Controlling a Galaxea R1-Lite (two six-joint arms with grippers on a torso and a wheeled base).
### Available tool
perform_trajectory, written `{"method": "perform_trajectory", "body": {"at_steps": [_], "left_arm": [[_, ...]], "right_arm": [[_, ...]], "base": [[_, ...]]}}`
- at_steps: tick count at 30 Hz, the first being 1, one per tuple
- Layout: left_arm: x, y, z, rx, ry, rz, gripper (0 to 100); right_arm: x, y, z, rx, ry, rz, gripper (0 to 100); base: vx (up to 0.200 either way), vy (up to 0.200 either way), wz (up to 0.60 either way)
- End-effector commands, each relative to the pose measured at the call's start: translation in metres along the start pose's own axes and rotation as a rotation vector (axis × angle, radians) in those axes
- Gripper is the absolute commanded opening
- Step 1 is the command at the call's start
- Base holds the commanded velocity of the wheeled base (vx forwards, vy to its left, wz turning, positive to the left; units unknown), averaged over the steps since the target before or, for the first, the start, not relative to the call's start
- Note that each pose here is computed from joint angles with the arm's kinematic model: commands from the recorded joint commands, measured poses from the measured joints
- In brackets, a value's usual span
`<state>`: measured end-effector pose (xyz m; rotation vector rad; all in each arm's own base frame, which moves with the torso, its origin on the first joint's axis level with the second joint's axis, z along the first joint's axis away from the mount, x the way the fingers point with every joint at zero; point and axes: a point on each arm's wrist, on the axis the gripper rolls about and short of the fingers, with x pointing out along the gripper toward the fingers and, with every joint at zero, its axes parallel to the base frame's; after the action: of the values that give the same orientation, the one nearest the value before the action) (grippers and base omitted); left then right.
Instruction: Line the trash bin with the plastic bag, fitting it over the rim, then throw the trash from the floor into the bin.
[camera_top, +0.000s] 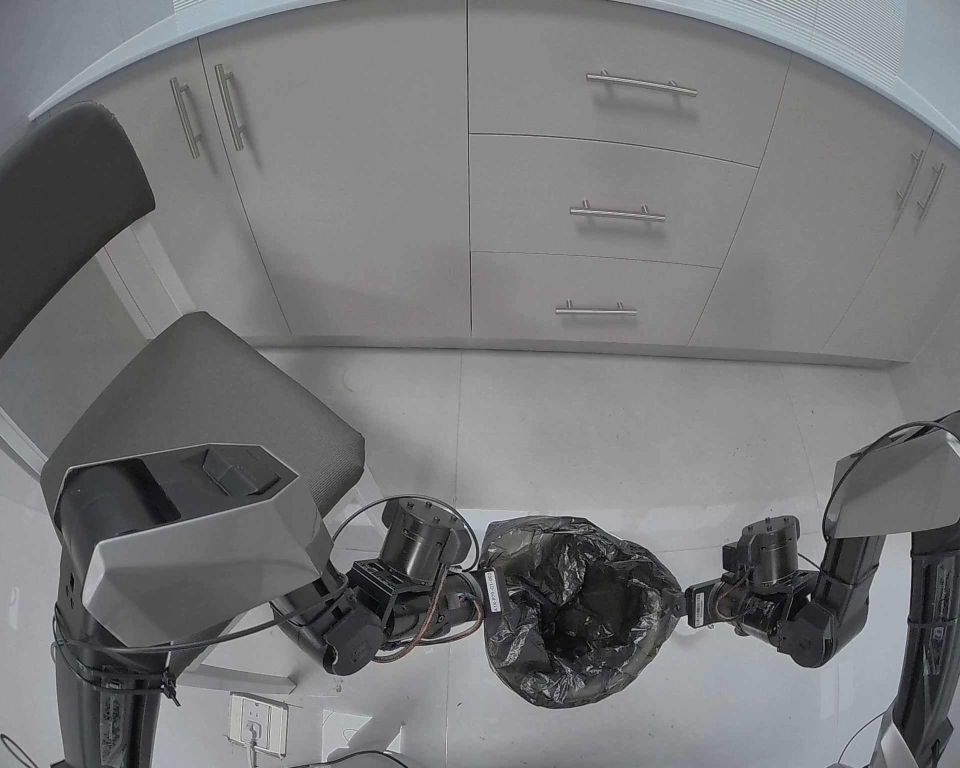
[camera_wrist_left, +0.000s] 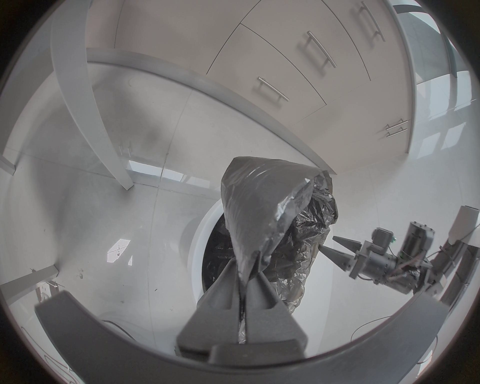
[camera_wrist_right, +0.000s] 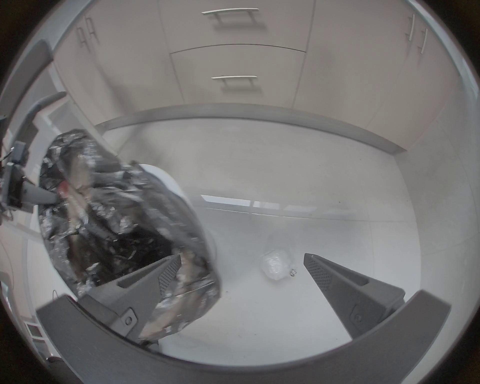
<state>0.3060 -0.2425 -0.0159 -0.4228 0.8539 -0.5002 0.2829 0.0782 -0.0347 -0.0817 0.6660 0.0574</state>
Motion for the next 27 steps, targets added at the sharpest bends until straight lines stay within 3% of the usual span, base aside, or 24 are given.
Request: {"method": "perform_trajectory", "body": {"at_steps": [1, 6, 11, 19, 27], "left_arm": [[0.001, 0.001, 0.000, 0.002, -0.009, 0.012, 0], [0.001, 0.000, -0.001, 0.003, -0.012, 0.018, 0], [0.001, 0.000, -0.001, 0.001, -0.012, 0.018, 0], [0.000, 0.000, 0.000, 0.000, -0.016, 0.017, 0], [-0.001, 0.000, 0.000, 0.000, -0.015, 0.015, 0]], "right_arm": [[-0.028, 0.019, 0.005, -0.035, -0.042, 0.071, 100], [-0.039, 0.034, 0.015, -0.057, -0.093, 0.122, 100], [-0.007, 0.053, 0.037, -0.051, -0.152, 0.140, 100], [0.023, 0.082, 0.052, -0.083, -0.159, 0.183, 100], [0.050, 0.091, 0.063, -0.072, -0.176, 0.178, 100]], "base": [[0.000, 0.000, 0.00], [0.000, 0.000, 0.00], [0.000, 0.000, 0.00], [0.000, 0.000, 0.00], [0.000, 0.000, 0.00]]}}
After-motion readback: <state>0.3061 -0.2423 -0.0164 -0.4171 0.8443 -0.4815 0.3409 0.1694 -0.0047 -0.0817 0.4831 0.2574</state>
